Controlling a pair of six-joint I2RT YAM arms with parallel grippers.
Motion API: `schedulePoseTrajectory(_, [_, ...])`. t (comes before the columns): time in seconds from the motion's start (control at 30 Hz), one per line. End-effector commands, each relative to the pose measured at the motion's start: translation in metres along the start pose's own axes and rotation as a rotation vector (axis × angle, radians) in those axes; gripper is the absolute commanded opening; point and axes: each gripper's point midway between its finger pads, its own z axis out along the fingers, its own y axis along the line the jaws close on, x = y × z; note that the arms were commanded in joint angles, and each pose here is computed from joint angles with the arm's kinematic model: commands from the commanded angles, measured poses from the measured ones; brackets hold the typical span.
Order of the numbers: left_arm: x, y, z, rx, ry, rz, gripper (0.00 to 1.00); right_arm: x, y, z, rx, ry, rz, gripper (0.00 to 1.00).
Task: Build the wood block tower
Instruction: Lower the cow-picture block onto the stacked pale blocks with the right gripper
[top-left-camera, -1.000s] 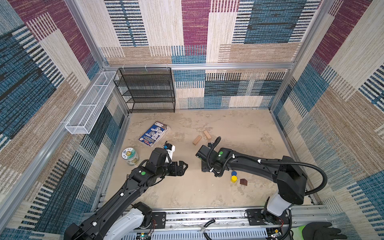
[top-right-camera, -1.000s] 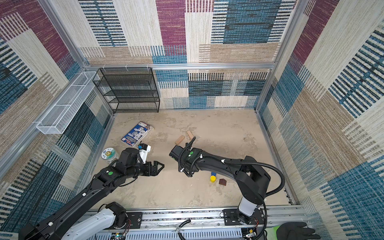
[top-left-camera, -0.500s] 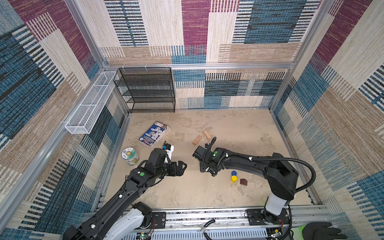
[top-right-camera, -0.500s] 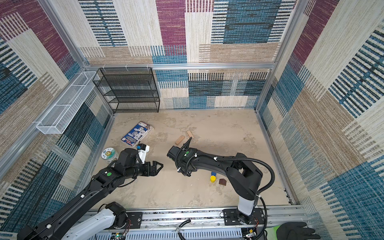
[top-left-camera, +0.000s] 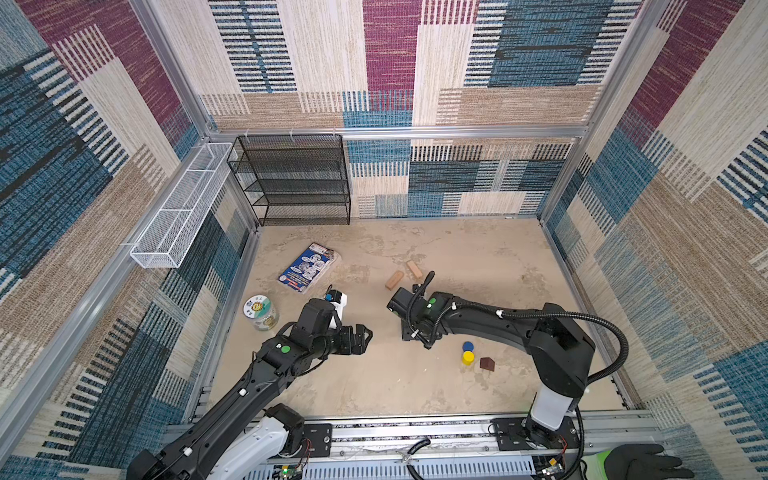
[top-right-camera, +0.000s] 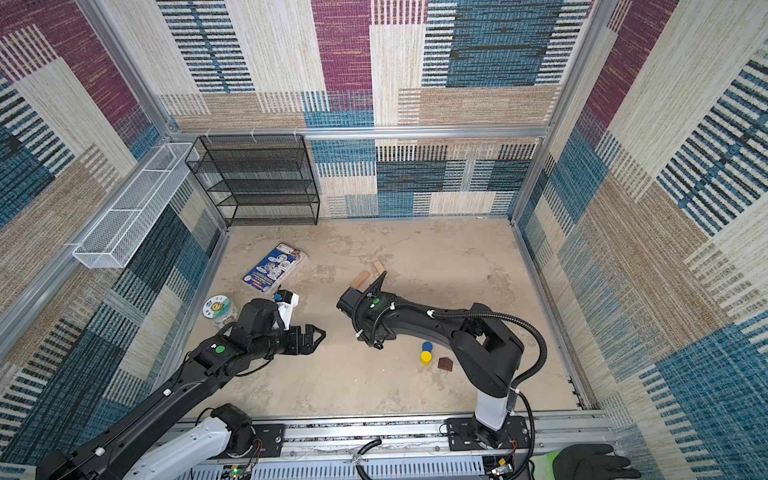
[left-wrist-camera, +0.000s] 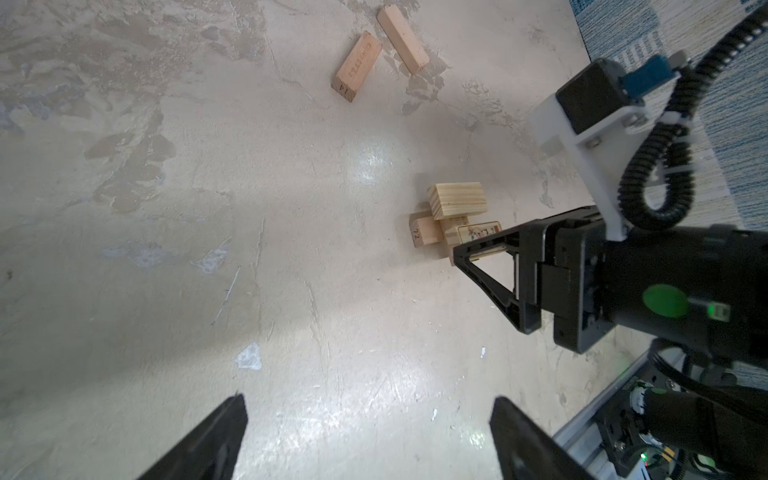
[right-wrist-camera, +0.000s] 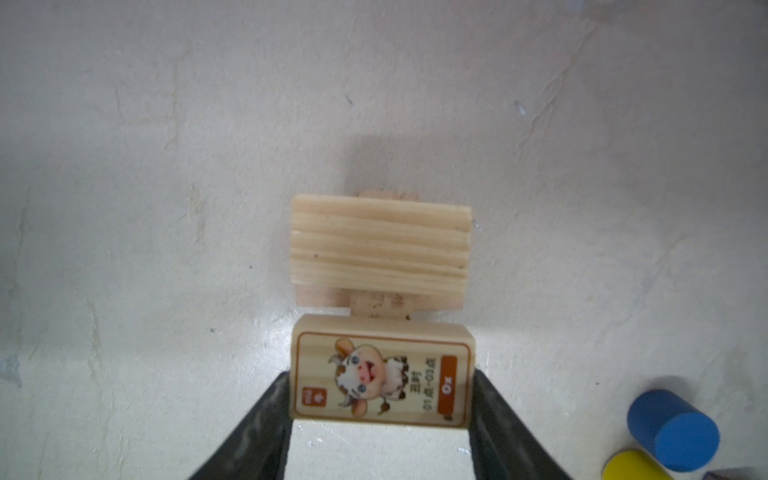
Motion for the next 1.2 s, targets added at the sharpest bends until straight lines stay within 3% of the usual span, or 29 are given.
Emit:
schedulePoseTrajectory(0.0, [0.0005,-0.0007,-0.0007,0.003,0.003,0.003,0.96,-0.0065,0.0026,-0.0002,-0.009,-0.017,0.0,0.54])
schedulePoseTrajectory(0.77, [0.0018,0.0014,0.0012,-0.005,0.008,-0.001,0.96,-0.0131,0.0074,0.0055,-0.031,-0.01,0.0,0.55])
schedulePoseTrajectory(1.17, [0.0017,0.0021,0.0018,-0.008,0.009,-0.002,0.96,-0.0125,0.0057,0.0076,-0.022,0.0,-0.001,0.65])
